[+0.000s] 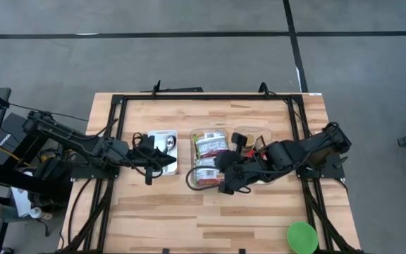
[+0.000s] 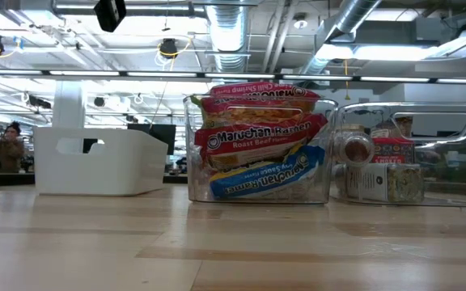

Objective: Pick & Place Food Item
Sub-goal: Return to Home Position

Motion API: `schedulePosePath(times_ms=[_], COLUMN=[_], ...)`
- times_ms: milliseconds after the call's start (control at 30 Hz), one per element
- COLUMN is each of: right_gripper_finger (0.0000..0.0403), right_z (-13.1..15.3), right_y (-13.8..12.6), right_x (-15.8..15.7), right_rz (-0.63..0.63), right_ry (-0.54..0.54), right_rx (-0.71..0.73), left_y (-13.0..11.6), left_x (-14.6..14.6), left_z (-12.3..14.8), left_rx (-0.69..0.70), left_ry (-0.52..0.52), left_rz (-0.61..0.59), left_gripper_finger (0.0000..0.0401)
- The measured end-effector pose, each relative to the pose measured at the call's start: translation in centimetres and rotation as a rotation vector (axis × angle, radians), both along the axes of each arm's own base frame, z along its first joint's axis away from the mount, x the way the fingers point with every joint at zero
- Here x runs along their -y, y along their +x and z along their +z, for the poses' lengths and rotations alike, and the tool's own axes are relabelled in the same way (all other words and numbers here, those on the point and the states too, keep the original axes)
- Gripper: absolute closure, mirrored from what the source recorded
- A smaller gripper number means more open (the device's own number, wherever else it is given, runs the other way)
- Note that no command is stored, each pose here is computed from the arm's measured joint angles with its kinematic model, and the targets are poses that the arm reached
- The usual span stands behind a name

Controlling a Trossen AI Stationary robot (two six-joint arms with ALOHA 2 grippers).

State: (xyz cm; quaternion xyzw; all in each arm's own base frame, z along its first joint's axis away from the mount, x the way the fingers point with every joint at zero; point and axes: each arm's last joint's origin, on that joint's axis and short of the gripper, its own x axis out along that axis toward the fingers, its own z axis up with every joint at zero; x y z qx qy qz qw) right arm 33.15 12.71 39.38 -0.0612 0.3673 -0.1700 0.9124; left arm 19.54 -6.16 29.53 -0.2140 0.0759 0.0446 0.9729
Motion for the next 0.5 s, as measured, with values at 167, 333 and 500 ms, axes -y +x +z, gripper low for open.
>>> schedulePosePath(times_ms=[167,333,500], right_gripper_finger=[0.0403,0.0403,0.0403], right_z=[-0.2,-0.5,-1.4], right_y=[1.5,2.8,3.8], right_x=[-0.3,-0.4,-0.4], right_rz=[0.139,0.230,0.306], right_ry=[0.094,0.139,0.215], right_rx=[0.009,0.031,-0.005], left_y=[0.0,0.0,0.0], left_x=[0.0,0.0,0.0], left_z=[0.0,0.1,0.1], left_rx=[0.001,0.006,0.009], left_ry=[-0.002,-0.004,-0.006], left_rz=[0.000,0.000,0.000], left_gripper_finger=[0.0400,0.0397,0.0393])
